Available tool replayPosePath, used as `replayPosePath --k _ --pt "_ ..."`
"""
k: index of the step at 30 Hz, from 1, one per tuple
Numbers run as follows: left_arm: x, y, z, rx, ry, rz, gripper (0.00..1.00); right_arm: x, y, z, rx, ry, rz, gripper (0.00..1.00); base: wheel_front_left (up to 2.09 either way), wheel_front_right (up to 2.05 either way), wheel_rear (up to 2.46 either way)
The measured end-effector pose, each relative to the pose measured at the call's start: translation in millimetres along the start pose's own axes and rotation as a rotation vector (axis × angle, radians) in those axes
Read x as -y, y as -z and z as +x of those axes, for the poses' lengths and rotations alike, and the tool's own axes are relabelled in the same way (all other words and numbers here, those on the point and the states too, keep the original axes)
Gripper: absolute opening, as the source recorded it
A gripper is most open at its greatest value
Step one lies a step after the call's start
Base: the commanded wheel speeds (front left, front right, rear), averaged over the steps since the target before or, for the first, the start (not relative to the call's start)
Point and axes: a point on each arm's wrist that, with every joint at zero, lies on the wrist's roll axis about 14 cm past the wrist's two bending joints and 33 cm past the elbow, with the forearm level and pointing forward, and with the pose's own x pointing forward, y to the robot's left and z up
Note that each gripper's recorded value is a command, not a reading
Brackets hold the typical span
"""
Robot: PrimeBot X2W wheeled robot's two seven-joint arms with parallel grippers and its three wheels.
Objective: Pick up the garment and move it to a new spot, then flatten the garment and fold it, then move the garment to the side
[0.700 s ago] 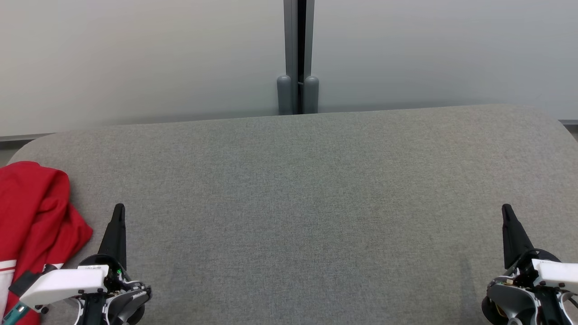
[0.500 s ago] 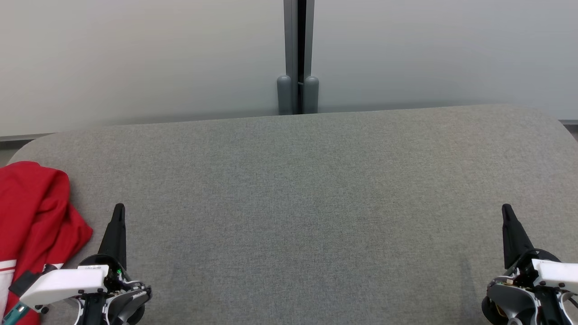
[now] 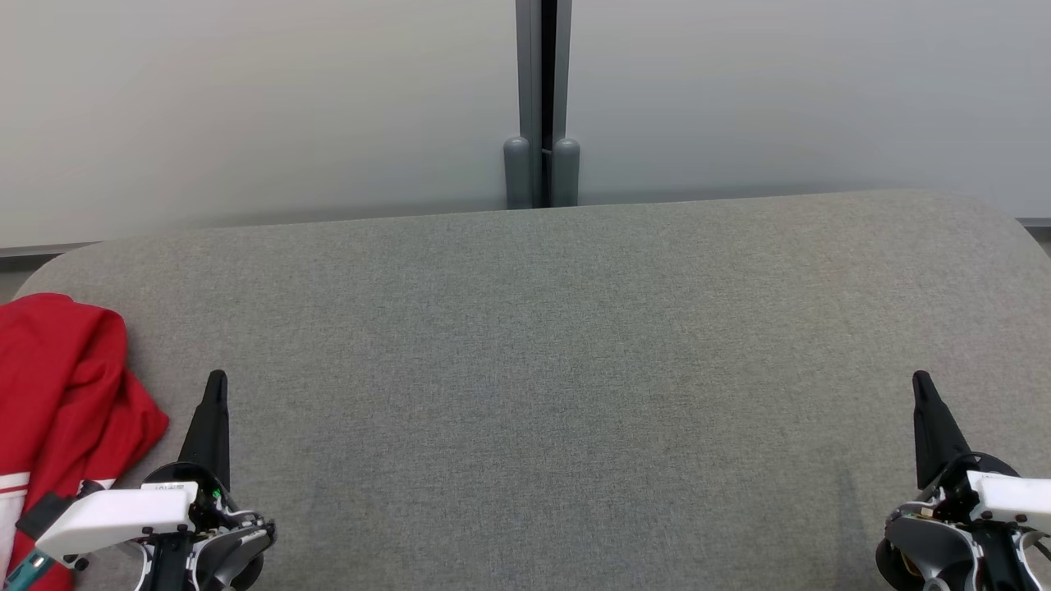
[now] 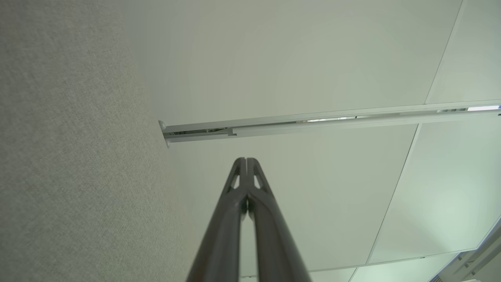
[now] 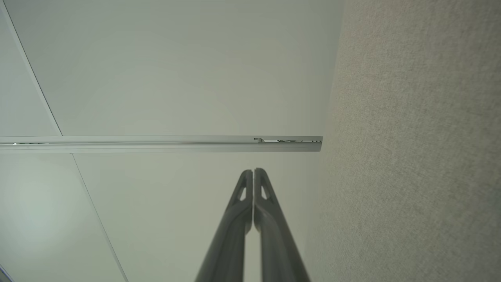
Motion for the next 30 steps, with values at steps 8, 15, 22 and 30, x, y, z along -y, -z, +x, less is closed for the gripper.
replayPosePath --k 8,15,22,30 --pt "0.0 0.0 0.0 0.0 0.0 0.0 0.0 0.0 0.0 0.0 0.0 0.0 0.0 0.0 0.0 0.0 0.0" --pt "0.0 0.0 0.0 0.0 0.0 0.0 0.0 0.0 0.0 0.0 0.0 0.0 0.0 0.0 0.0 0.0 0.0" --pt "0.0 0.0 0.0 0.0 0.0 0.0 0.0 0.0 0.0 0.0 0.0 0.0 0.0 0.0 0.0 0.0 0.0" --pt "0.0 0.0 0.0 0.0 0.0 0.0 0.0 0.0 0.0 0.0 0.0 0.0 0.0 0.0 0.0 0.0 0.0"
